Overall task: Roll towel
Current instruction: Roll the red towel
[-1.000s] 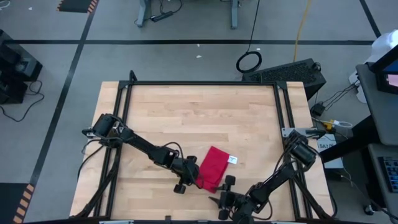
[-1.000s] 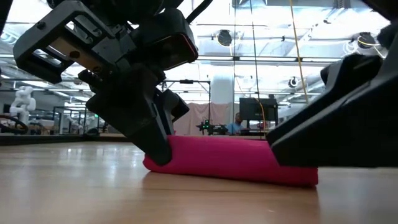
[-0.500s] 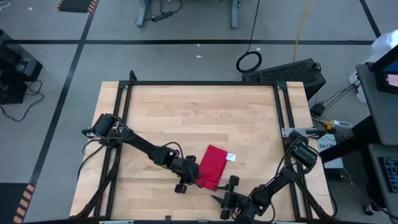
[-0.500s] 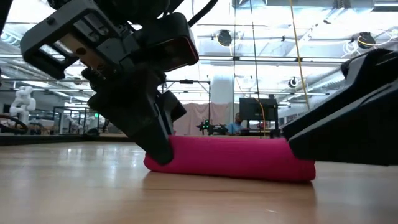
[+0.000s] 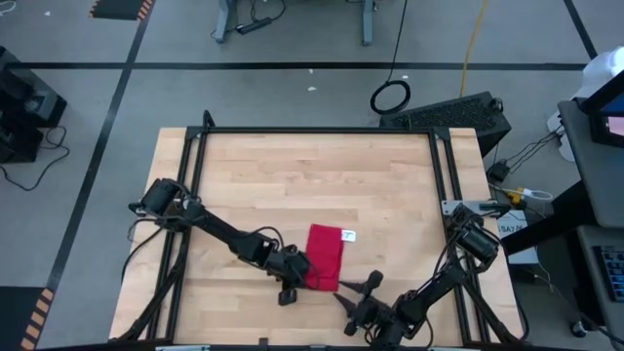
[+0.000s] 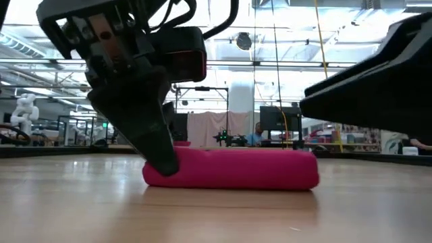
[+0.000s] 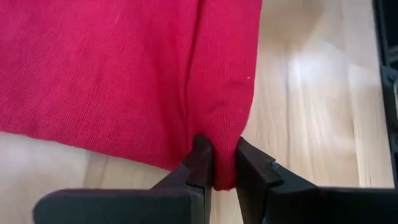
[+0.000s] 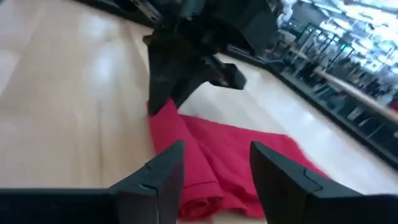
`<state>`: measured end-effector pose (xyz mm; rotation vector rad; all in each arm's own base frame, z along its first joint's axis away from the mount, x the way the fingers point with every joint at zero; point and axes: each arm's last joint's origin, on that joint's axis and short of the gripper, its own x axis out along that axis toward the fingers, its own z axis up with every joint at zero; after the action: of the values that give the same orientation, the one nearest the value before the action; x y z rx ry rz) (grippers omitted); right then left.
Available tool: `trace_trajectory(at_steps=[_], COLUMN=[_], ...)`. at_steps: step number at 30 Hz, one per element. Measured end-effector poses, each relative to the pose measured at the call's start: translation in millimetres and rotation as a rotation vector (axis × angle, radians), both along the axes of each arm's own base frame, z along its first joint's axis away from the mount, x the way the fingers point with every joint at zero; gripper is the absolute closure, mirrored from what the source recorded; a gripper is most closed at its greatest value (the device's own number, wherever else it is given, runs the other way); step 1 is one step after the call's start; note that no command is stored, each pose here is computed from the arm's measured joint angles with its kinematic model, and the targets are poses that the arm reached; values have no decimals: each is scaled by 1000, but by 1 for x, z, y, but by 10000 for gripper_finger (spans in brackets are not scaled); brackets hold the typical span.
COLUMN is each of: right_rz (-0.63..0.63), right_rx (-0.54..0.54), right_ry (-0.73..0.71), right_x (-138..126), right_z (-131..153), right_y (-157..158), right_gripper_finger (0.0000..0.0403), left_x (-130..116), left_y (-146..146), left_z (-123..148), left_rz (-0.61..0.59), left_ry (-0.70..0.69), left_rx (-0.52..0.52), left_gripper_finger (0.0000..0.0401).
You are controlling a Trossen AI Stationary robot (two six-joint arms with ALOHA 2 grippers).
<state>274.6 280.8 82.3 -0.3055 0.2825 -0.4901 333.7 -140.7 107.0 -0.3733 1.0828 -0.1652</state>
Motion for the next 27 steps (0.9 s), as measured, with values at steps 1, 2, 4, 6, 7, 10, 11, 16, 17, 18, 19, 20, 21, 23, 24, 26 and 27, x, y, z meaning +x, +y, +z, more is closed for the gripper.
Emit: trace_trajectory(at_steps=[1,2,4,6,7,10,11,16,17,18,19,20,21,23,24,26,27], right_rz=[-2,3,32,59,67,89,98,131,134,139,148,159,169,191,205,220,225], right_rx=[-12,-10,45,142,174,197,182,87,89,101,115,127,138,154,154,162,157], right_ry=[8,25,86,152,175,211,219,290,304,316,329,345,361,382,391,382,377], right_x=[1,3,9,16,20,29,30,29,27,25,22,20,19,18,17,18,19], right_z=[1,0,-3,-8,-8,-7,-5,13,20,27,33,38,39,38,35,30,28], right_y=[-1,-4,-10,-18,-22,-29,-30,-36,-37,-38,-38,-39,-39,-38,-39,-38,-38], right_gripper_finger=[232,232,234,240,243,249,249,242,240,238,236,235,233,229,227,221,217], left_x=[-1,-2,-2,-3,-3,-4,-4,-4,-4,-4,-4,-4,-4,-4,-4,-4,-4], left_y=[-1,-1,-3,-5,-6,-7,-8,-7,-7,-7,-7,-7,-7,-7,-7,-7,-7], left_z=[0,0,0,0,0,-1,-1,-1,-1,-1,-1,-1,-1,-1,-1,0,0], left_rz=[26,52,100,139,144,146,145,138,135,132,126,119,121,125,123,120,121], left_ry=[10,18,26,31,32,37,37,33,32,31,29,25,22,18,15,11,10], left_rx=[0,-2,-10,-19,-22,-24,-23,-16,-14,-13,-9,-3,3,9,9,10,10], left_gripper_finger=[350,350,350,350,350,350,350,350,350,350,350,350,350,350,350,350,350])
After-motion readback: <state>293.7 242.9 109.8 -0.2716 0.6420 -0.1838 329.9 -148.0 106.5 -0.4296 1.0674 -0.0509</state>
